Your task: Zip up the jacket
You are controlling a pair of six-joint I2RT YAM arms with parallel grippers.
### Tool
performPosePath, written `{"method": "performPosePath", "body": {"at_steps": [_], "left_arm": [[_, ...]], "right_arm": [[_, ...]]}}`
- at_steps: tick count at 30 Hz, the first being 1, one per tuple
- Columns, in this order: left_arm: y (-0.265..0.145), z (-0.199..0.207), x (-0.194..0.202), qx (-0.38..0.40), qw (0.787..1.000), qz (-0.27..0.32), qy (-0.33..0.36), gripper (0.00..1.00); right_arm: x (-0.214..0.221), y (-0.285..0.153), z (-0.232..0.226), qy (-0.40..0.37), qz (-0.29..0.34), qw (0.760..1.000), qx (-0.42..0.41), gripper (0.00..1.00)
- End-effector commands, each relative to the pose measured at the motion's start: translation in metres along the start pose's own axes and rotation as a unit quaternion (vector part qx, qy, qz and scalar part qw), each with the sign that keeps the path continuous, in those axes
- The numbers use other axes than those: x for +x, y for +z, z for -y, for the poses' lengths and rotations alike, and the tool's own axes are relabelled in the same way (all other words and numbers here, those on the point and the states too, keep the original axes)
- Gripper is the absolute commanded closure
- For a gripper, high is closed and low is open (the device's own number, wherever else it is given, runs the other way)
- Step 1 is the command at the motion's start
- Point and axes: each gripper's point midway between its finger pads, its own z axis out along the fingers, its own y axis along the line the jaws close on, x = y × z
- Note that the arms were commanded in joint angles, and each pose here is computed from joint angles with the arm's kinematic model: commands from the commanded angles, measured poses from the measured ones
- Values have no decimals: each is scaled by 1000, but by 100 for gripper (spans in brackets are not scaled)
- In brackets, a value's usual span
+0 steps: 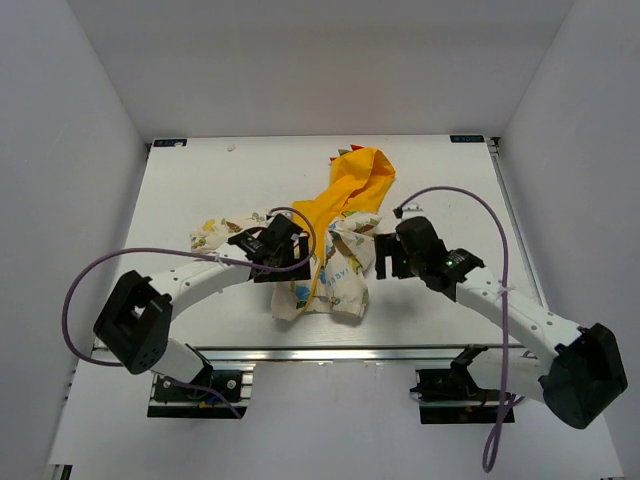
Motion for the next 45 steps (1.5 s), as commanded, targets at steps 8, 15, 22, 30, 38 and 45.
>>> {"method": "performPosePath", "body": {"at_steps": [8,15,22,30,38,45], "left_arm": [[18,19,-9,21,1000,-11,6,2],[31,11,6,8,1000,-29,-2,2],[42,5,17,-2,999,-49,-3,2],[49,-3,19,-18,999,-51,-11,2],[56,-15,20,-35,998,-59,-17,2],[56,-22,17,-40,997,-58,-23,2]], "right_arm": [[33,60,-8,30,-44,998,-37,11],[28,99,-20,23,-70,996,-43,15],[26,120,-28,28,-61,996,-57,38],[13,93,18,-12,-87,994,71,100],[-36,15,129,-104,-66,918,377,100],[-51,-20,178,-110,-77,871,472,82]]}}
